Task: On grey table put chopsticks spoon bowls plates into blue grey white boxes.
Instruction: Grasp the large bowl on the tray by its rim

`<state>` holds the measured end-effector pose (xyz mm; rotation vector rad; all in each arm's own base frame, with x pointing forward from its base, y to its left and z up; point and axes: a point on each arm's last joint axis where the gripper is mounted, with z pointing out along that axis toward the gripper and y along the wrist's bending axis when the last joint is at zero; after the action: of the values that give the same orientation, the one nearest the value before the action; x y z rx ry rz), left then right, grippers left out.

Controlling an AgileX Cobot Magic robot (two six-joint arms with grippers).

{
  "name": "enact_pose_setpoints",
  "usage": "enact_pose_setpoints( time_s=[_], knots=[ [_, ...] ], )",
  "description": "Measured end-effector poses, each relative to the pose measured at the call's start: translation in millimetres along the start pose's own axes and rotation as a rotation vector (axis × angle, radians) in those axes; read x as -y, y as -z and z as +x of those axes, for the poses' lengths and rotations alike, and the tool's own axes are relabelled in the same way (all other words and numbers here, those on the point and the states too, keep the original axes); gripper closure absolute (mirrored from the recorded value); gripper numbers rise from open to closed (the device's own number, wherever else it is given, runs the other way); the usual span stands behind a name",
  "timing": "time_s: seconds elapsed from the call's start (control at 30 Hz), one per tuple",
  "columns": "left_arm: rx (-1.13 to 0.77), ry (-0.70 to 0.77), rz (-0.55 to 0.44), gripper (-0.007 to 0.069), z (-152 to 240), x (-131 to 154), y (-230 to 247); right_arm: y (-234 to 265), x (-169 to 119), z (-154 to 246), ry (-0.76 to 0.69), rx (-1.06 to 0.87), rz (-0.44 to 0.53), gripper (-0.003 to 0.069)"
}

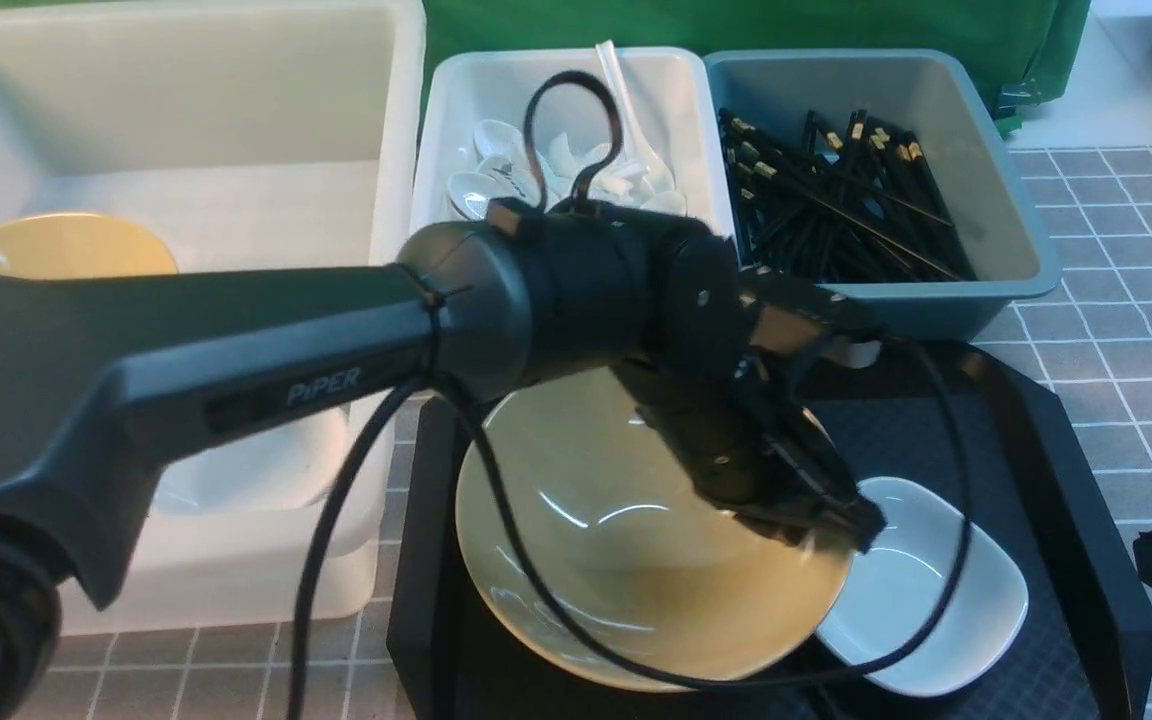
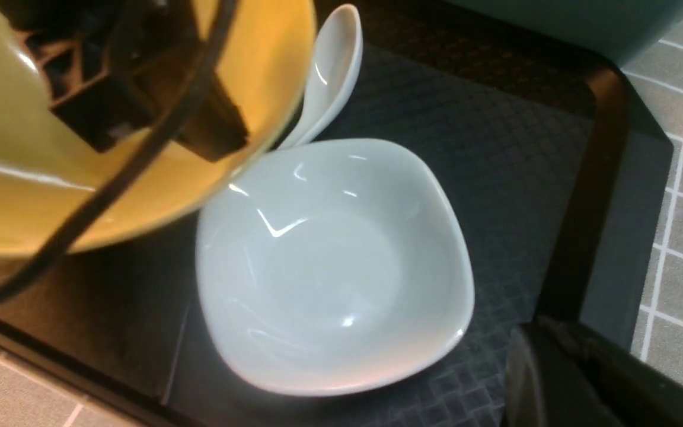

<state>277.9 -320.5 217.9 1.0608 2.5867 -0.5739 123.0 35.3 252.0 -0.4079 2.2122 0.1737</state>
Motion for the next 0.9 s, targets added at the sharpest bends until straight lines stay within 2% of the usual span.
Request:
enact_pose_setpoints(
  time_s=[0.1, 0.2, 0.3, 0.33, 0.37, 0.5, 0.67, 0.8, 0.9],
  knots=[
    [-0.026, -0.003, -0.024, 0.0592, -8, -5, 14, 0, 0, 0, -0.002, 0.000, 0.000, 0.0624],
    [-0.086, -0.017, -0.117, 0.0529, -14, -21, 32, 0, 0, 0, -0.003, -0.003, -0.001, 0.0623],
    [-0.171, -0.001, -0.269, 0.0396, -11, -50, 48, 0, 0, 1, -0.004, -0.011, -0.004, 0.0623],
    [-0.177, -0.003, -0.286, 0.0387, -10, -52, 49, 0, 0, 1, -0.004, -0.010, -0.004, 0.0623],
    [-0.218, 0.021, -0.353, 0.0303, -7, -67, 55, 0, 0, 1, -0.004, -0.012, -0.004, 0.0622],
    [-0.234, 0.057, -0.427, 0.0145, -4, -89, 63, 0, -1, 1, -0.007, -0.011, -0.006, 0.0620],
    [-0.211, 0.080, -0.423, 0.0095, -5, -98, 61, 0, -1, 1, -0.009, -0.012, -0.007, 0.0618],
    [-0.238, 0.111, -0.368, 0.0105, -4, -103, 47, 0, -1, 1, -0.010, -0.012, -0.008, 0.0617],
    [-0.284, 0.103, -0.306, 0.0148, 0, -105, 28, 0, -1, 1, -0.010, -0.012, -0.008, 0.0615]
  ],
)
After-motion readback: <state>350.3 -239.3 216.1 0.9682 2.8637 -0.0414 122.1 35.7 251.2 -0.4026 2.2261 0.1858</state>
